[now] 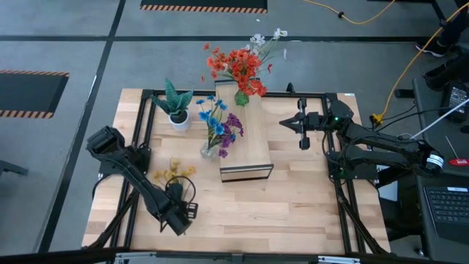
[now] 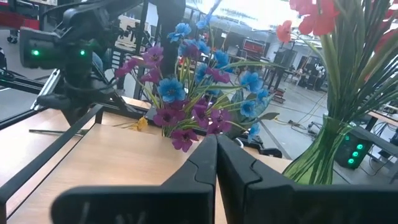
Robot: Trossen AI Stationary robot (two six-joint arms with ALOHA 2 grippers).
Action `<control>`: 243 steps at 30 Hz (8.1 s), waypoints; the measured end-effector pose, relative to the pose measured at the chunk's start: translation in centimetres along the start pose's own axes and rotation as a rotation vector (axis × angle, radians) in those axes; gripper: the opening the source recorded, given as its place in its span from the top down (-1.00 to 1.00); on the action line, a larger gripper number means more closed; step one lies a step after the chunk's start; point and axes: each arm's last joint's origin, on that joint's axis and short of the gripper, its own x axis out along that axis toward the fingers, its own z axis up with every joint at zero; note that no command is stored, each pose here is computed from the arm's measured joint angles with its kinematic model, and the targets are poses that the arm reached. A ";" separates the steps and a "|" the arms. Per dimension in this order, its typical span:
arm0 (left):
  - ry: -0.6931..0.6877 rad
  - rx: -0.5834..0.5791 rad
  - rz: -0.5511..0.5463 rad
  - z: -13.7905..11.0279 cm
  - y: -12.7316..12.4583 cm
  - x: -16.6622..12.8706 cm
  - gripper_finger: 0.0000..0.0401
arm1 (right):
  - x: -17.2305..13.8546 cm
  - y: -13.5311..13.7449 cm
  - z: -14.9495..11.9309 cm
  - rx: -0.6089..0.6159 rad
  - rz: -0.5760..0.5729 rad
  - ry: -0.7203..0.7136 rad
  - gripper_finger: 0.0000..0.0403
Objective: Pick and place flowers into a vace then onto a shelf
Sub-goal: Put the yellow flowers into the transparent vase
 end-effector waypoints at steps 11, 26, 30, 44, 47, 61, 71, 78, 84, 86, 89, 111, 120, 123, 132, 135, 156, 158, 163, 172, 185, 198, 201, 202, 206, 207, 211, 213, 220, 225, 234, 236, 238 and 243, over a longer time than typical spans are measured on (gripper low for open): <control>-0.064 -0.012 0.044 -0.3 -0.2 2.1 0.49 | 0.0 0.0 0.2 -0.012 -0.005 -0.018 0.94; -0.139 -0.026 0.059 0.2 -0.7 3.6 0.47 | 0.0 -0.1 0.2 -0.008 -0.005 -0.022 0.94; -0.141 -0.025 0.063 0.3 -0.7 3.6 0.46 | 0.0 -0.1 0.2 -0.007 -0.005 -0.022 0.94; -0.173 0.078 0.024 -0.1 -0.6 3.6 0.95 | 0.0 -0.1 0.2 -0.006 -0.005 -0.021 0.94; -0.175 0.079 0.020 -0.1 -0.6 3.6 0.92 | 0.0 -0.1 0.2 -0.006 -0.005 -0.021 0.94; -0.234 0.312 -0.217 -4.2 -2.3 -0.8 0.96 | 0.0 0.0 0.2 0.020 -0.003 -0.014 0.94; -0.510 0.403 -0.347 -5.1 -2.3 -5.4 0.96 | 0.0 0.0 0.1 0.041 -0.002 -0.011 0.94; -0.768 0.558 -0.399 -4.6 -2.6 -6.6 0.96 | 0.0 0.0 0.1 0.045 -0.002 -0.011 0.94; -0.845 0.629 -0.405 -4.1 -2.0 -8.0 0.96 | 0.0 0.0 0.1 0.036 -0.002 -0.012 0.94; -0.923 0.656 -0.431 -3.8 -1.7 -8.7 0.96 | 0.0 0.0 0.1 0.022 -0.002 -0.012 0.94; -0.964 0.673 -0.452 -3.2 -1.2 -10.1 0.96 | 0.0 0.0 0.1 0.021 -0.003 -0.013 0.94; -1.117 0.670 -0.373 3.2 1.9 -8.5 0.97 | 0.0 -0.1 0.6 -0.010 -0.012 -0.054 0.94; -1.047 0.691 -0.478 5.9 3.2 -4.5 0.97 | 0.0 -0.2 0.7 -0.018 -0.015 -0.066 0.94; -1.037 0.785 -0.492 7.0 2.4 -4.1 0.97 | 0.0 -0.2 0.8 -0.019 -0.016 -0.068 0.94; -1.198 1.014 -0.680 10.4 2.5 -4.7 0.97 | 0.0 -0.2 0.8 -0.015 -0.016 -0.069 0.94; -1.293 0.994 -0.739 11.7 3.7 -3.6 0.97 | 0.0 -0.2 0.7 -0.012 -0.015 -0.066 0.94; -1.464 0.996 -0.806 17.9 4.1 -1.2 0.97 | 0.0 -0.1 0.3 0.009 -0.006 -0.026 0.94; -1.464 0.981 -0.808 18.1 4.0 -1.1 0.97 | 0.0 -0.1 0.3 0.009 -0.006 -0.026 0.94; -1.477 0.959 -0.795 18.5 3.7 -0.7 0.97 | 0.0 -0.1 0.3 0.009 -0.006 -0.026 0.94; -1.448 0.914 -0.779 19.1 3.1 0.6 0.97 | 0.0 -0.1 0.3 0.009 -0.006 -0.026 0.94; -1.371 0.854 -0.750 19.1 2.6 2.6 0.97 | 0.0 -0.1 0.2 0.013 -0.005 -0.020 0.94; -1.297 0.867 -0.732 18.6 2.4 4.2 0.95 | 0.0 0.0 0.2 0.017 -0.004 -0.015 0.94; -1.301 0.880 -0.728 18.5 2.4 4.2 0.95 | 0.0 0.0 0.1 0.018 -0.003 -0.012 0.94; -1.301 0.889 -0.723 18.4 2.4 4.2 0.95 | 0.0 0.0 0.1 0.019 -0.003 -0.011 0.94; -1.285 0.912 -0.691 18.2 2.4 4.5 0.95 | 0.0 0.0 0.1 0.020 -0.002 -0.009 0.94; -1.281 0.918 -0.686 18.2 2.5 4.6 0.96 | 0.0 0.0 0.1 0.021 -0.002 -0.008 0.94; -1.274 0.933 -0.678 18.0 2.5 4.7 0.96 | 0.0 0.0 0.1 0.021 -0.002 -0.008 0.94; -1.273 0.935 -0.677 18.0 2.5 4.7 0.94 | 0.0 0.0 0.1 0.021 -0.002 -0.008 0.94; -1.284 0.913 -0.659 18.0 2.5 4.7 0.87 | 0.0 0.0 0.0 0.024 -0.001 -0.003 0.94; -1.315 0.865 -0.669 18.1 2.5 4.2 0.75 | 0.0 0.0 0.0 0.025 -0.001 -0.002 0.94; -1.334 0.834 -0.677 18.2 2.6 3.8 0.46 | 0.0 0.0 0.0 0.025 -0.001 -0.002 0.94; -1.331 0.834 -0.682 18.1 2.5 3.8 0.40 | 0.0 0.0 0.0 0.026 0.000 -0.001 0.94; -1.322 0.845 -0.682 17.9 2.6 3.9 0.35 | 0.0 0.0 0.0 0.028 0.000 0.003 0.94; -1.343 0.848 -0.639 17.3 2.7 3.9 0.29 | 0.0 0.0 0.0 0.029 0.000 0.004 0.94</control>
